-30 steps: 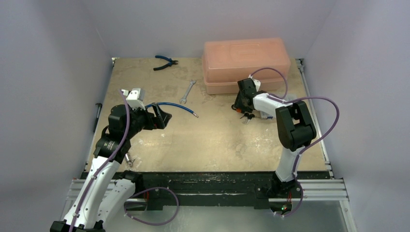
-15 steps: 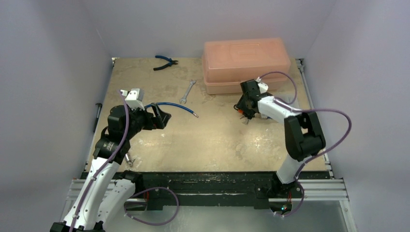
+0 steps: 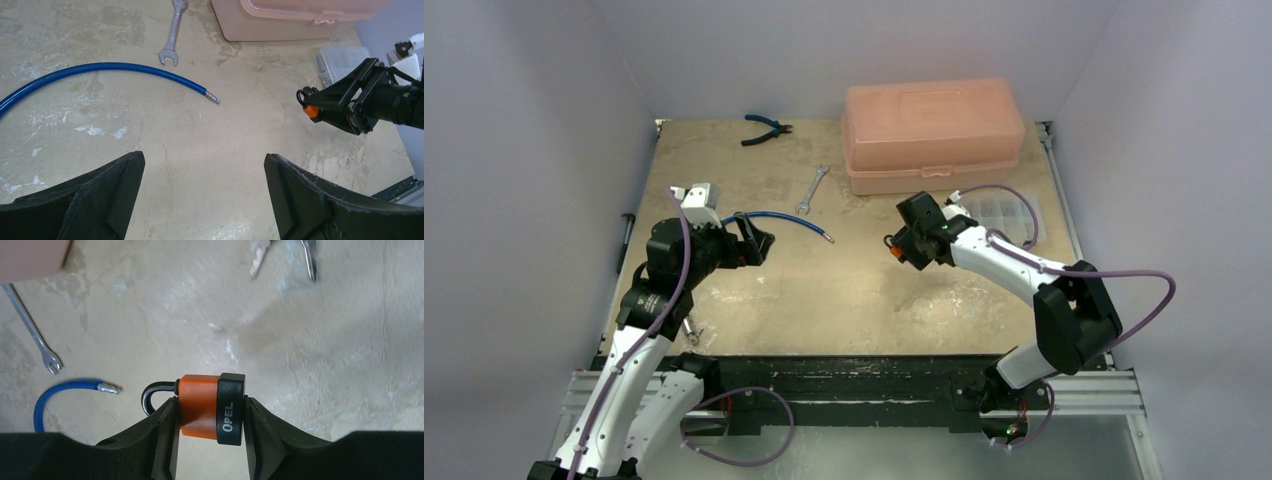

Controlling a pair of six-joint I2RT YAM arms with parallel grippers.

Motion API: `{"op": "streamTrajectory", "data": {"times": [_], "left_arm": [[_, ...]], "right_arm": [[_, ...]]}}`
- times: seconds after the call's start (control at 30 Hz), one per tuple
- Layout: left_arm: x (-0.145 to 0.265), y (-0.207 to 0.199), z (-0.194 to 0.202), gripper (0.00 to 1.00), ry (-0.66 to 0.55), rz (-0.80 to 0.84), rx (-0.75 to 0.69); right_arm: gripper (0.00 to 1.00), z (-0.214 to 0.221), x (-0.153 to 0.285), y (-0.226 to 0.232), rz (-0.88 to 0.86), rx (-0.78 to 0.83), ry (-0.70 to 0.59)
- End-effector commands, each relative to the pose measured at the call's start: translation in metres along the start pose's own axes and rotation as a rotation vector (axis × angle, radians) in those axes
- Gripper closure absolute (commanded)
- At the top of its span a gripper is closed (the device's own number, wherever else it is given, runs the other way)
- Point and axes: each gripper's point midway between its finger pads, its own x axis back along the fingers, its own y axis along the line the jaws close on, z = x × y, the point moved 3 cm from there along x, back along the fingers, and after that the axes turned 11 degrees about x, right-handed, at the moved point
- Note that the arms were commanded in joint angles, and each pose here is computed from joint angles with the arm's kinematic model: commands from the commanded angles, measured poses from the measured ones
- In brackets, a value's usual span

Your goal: Unlock with the key

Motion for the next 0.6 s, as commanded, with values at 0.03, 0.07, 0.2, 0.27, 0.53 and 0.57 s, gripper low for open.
{"op": "streamTrajectory", "data": {"times": [0.03,0.07,0.2,0.27,0.53,0.57], "left_arm": [[0.004,-0.002,-0.009,0.03,-0.041,-0.003,-0.023],[0.004,-0.002,-0.01,0.03,-0.042,-0.005,-0.023],[0.005,-0.001,-0.01,0.03,-0.046,-0.011,-0.02],[0.004,-0.001,-0.01,0.03,-0.045,-0.015,-0.019],[0.006,0.0,-0.012,0.03,-0.055,-0.028,-0.02],[0.006,0.001,-0.012,0.03,-0.055,-0.028,-0.02]], "right_arm": [[1.0,0.027,0.007,0.0,0.023,-0.201,0.045],[1.0,0.032,0.005,0.0,0.038,-0.205,0.057],[1.0,0.048,-0.005,0.014,0.036,-0.197,0.1],[1.0,0.058,-0.011,0.024,0.025,-0.179,0.136],[0.64,0.082,-0.026,0.053,-0.064,-0.163,0.229],[0.55,0.084,-0.025,0.055,-0.077,-0.159,0.237]]}}
